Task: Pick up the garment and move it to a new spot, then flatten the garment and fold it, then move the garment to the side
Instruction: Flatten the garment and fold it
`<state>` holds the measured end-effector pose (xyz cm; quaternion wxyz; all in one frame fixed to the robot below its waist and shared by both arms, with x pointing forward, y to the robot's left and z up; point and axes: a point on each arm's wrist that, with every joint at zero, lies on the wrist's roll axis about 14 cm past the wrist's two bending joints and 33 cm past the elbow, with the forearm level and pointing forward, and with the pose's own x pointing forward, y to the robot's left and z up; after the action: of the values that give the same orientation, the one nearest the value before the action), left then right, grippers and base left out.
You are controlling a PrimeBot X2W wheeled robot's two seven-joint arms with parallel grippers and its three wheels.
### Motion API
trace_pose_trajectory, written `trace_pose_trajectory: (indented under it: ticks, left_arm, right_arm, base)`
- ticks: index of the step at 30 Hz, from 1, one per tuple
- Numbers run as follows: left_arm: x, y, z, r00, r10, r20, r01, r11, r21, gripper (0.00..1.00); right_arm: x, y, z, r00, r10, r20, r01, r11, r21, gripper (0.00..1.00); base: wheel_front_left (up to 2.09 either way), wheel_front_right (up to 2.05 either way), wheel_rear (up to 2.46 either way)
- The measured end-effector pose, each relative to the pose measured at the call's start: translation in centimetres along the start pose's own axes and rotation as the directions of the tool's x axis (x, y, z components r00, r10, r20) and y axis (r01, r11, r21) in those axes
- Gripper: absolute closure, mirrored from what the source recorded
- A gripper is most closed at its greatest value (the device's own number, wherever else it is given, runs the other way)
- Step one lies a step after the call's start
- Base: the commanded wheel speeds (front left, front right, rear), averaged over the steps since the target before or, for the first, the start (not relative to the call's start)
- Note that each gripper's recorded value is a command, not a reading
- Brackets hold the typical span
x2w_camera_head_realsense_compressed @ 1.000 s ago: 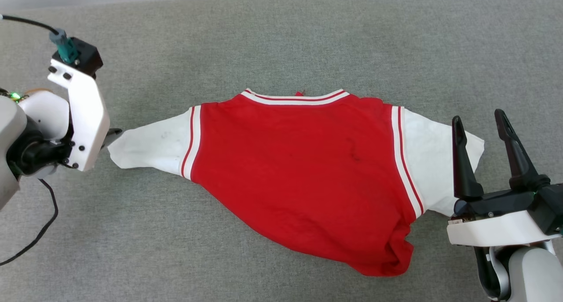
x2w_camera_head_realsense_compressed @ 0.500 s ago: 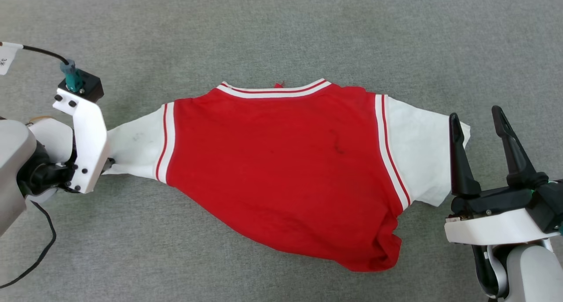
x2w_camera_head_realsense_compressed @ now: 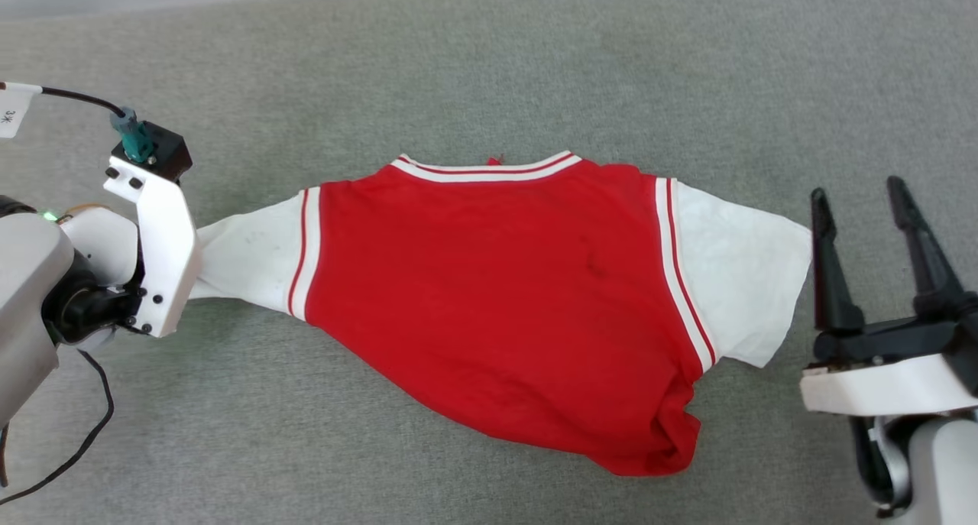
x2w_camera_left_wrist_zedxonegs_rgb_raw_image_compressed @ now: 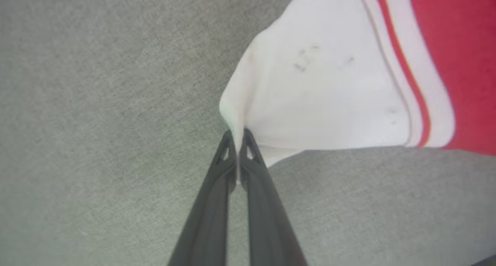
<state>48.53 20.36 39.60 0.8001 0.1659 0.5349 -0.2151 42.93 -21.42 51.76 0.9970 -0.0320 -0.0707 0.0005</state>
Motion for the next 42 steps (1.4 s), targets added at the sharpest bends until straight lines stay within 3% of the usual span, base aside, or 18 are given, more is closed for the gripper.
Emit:
trace_pose_trajectory:
  ticks: [8, 13, 16, 19, 22, 29, 32, 35, 42]
  left_arm:
    - [-4.2, -0.9, 2.2, 0.987, -0.004, 0.160, -0.007, 0.998, 0.066, 1.00]
    - [-5.4, -2.0, 2.7, 0.979, -0.012, 0.204, -0.010, 0.994, 0.110, 1.00]
    - [-5.4, -2.6, 2.8, 0.977, -0.025, 0.214, -0.001, 0.992, 0.124, 1.00]
    - [-5.3, -3.0, 3.2, 0.974, -0.038, 0.223, 0.006, 0.990, 0.142, 1.00]
    - [-5.1, -3.1, 3.5, 0.972, -0.042, 0.230, 0.006, 0.988, 0.155, 1.00]
    - [-4.2, -2.8, 4.4, 0.969, -0.046, 0.244, 0.005, 0.986, 0.166, 1.00]
    - [-3.6, -2.5, 4.4, 0.970, -0.049, 0.236, 0.009, 0.986, 0.166, 1.00]
    - [-2.7, -2.6, 4.3, 0.972, -0.063, 0.226, 0.025, 0.986, 0.167, 1.00]
    - [-1.1, -2.2, 4.2, 0.974, -0.073, 0.213, 0.038, 0.985, 0.166, 1.00]
  right_arm:
    - [2.4, -1.6, 4.3, 0.994, 0.080, 0.075, -0.066, 0.983, -0.174, 0.00]
    - [4.7, -2.2, 3.8, 0.980, 0.154, -0.123, -0.181, 0.948, -0.262, 0.00]
    - [5.6, -3.2, 2.9, 0.945, 0.159, -0.285, -0.234, 0.939, -0.253, 0.00]
    - [5.3, -4.0, 0.4, 0.852, 0.154, -0.500, -0.295, 0.931, -0.215, 0.00]
    - [4.4, -4.6, -1.7, 0.720, 0.150, -0.678, -0.341, 0.927, -0.157, 0.00]
    - [2.3, -4.8, -6.5, 0.417, 0.135, -0.899, -0.403, 0.914, -0.049, 0.00]
    - [1.7, -4.5, -8.6, 0.312, 0.141, -0.940, -0.393, 0.920, 0.008, 0.00]
    - [1.4, -3.8, -10.9, 0.248, 0.149, -0.957, -0.389, 0.920, 0.043, 0.00]
    - [0.3, -1.0, -15.8, 0.167, 0.210, -0.963, -0.396, 0.909, 0.129, 0.00]
  base:
    - [0.00, 0.00, 0.00]
    - [0.00, 0.00, 0.00]
    - [0.00, 0.00, 0.00]
    - [0.00, 0.00, 0.00]
    - [0.00, 0.00, 0.00]
    - [0.00, 0.00, 0.00]
    - [0.00, 0.00, 0.00]
    - [0.00, 0.00, 0.00]
    - [0.00, 0.00, 0.00]
